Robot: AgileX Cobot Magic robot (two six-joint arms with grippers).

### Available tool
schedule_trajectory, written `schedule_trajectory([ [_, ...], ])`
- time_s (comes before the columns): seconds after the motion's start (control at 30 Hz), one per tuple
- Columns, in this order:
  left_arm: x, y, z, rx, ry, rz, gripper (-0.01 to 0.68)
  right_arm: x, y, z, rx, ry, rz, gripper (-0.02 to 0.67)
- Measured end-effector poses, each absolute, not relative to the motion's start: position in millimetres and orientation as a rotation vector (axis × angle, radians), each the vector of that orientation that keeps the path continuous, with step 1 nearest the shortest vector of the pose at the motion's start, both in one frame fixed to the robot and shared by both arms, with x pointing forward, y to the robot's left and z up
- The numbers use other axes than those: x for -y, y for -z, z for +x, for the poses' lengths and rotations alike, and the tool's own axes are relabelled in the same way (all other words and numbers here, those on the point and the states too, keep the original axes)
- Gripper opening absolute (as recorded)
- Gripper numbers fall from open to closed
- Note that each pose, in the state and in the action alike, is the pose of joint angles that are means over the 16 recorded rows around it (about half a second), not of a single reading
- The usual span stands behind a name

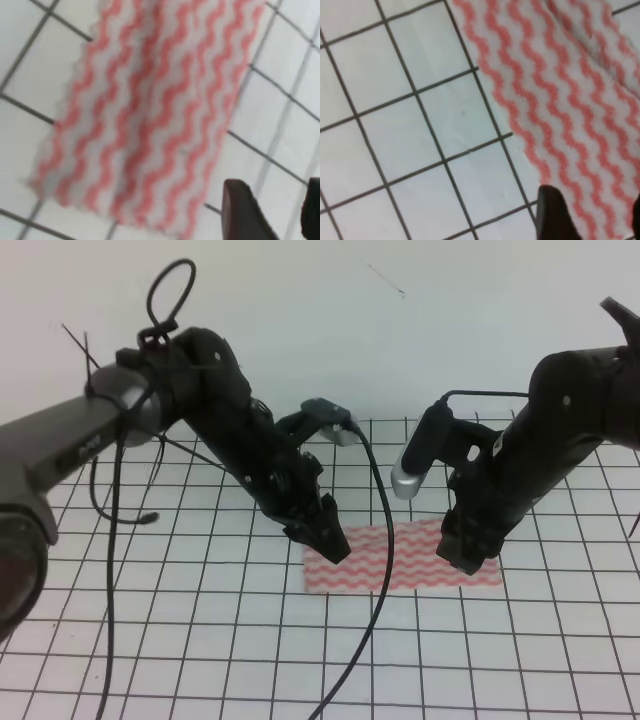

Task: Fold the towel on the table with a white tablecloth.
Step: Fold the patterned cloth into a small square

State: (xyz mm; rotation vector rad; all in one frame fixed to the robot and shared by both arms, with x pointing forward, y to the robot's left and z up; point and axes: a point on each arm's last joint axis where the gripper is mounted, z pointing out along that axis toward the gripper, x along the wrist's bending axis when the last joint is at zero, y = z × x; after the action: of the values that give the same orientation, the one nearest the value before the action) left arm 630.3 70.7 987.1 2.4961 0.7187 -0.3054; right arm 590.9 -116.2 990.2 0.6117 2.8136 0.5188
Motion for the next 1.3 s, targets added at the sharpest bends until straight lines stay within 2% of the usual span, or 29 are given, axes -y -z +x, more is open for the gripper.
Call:
schedule_trajectory([
  [0.37,-67,-949,642,-0.748,0.267,2.489,0.251,116,-990,591,-2.815,-0.522,0.622,0.329],
  [0.57,-65,-937,645,-0.774,0.283,2.476,0.239,116,-990,591,-2.812,-0.524,0.622,0.329],
  [1.1,-62,-937,646,-0.787,0.306,2.442,0.030,116,-991,592,-2.805,-0.529,0.622,0.329],
  [1.3,-62,-945,652,-0.764,0.252,2.455,0.004,116,-991,591,-2.804,-0.530,0.622,0.329],
])
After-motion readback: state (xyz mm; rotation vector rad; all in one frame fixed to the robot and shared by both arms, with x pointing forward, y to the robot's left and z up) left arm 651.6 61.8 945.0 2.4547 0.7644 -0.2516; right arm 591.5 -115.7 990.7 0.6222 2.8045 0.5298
